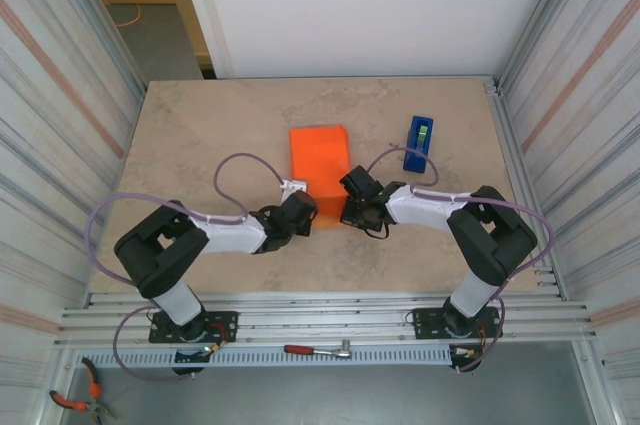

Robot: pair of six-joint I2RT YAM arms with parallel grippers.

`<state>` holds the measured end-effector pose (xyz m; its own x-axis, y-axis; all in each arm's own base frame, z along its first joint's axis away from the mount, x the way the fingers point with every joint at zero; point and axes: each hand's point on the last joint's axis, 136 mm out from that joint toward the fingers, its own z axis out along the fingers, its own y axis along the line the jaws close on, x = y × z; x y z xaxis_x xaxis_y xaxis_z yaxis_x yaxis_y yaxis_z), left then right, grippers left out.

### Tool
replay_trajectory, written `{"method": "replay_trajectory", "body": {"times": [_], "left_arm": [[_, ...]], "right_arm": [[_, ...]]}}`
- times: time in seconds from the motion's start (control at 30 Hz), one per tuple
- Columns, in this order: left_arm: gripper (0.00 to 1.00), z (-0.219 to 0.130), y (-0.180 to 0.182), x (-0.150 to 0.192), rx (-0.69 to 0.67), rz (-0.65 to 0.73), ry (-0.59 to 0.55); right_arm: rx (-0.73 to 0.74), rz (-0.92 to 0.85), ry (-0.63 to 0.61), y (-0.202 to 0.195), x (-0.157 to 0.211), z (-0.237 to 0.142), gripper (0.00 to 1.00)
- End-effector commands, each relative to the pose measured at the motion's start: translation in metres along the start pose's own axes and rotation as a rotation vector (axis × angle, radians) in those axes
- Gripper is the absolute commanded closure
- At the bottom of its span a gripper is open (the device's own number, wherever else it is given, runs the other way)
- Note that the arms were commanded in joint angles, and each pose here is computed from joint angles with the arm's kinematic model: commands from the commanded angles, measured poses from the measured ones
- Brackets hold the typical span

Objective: Wrap the gift box in paper

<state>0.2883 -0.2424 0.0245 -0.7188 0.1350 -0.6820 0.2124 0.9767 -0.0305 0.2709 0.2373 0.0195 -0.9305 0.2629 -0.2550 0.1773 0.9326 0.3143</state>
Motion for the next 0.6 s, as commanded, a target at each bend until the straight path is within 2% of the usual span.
{"method": "replay_trajectory", "body": {"times": [0.0, 0.03, 0.13, 0.27, 0.3, 0.37, 0.5, 0.57], "left_arm": [[0.76, 0.000, 0.012, 0.020, -0.092, 0.035, 0.056], [0.70, -0.001, 0.013, 0.020, -0.102, 0.031, 0.055], [0.62, -0.002, 0.018, 0.022, -0.124, 0.016, 0.055], [0.59, -0.003, 0.022, 0.026, -0.141, -0.001, 0.057], [0.60, -0.003, 0.023, 0.026, -0.144, -0.006, 0.056], [0.63, -0.002, 0.023, 0.026, -0.143, -0.012, 0.051], [0.71, -0.003, 0.023, 0.027, -0.143, -0.011, 0.051], [0.72, -0.002, 0.023, 0.027, -0.144, -0.010, 0.050]], "right_arm": [[0.029, 0.013, 0.002, -0.008, 0.006, 0.003, 1.00], [0.029, 0.014, -0.001, -0.008, 0.007, 0.003, 1.00], [0.035, 0.020, -0.008, -0.011, 0.007, 0.001, 1.00], [0.035, 0.021, -0.013, -0.012, 0.008, -0.001, 1.00], [0.037, 0.020, -0.014, -0.013, 0.008, -0.003, 0.97], [0.036, 0.017, -0.021, -0.013, 0.008, -0.006, 0.81], [0.035, 0.014, -0.047, -0.014, 0.005, -0.015, 0.28], [0.041, 0.014, -0.061, -0.015, 0.002, -0.020, 0.09]]}}
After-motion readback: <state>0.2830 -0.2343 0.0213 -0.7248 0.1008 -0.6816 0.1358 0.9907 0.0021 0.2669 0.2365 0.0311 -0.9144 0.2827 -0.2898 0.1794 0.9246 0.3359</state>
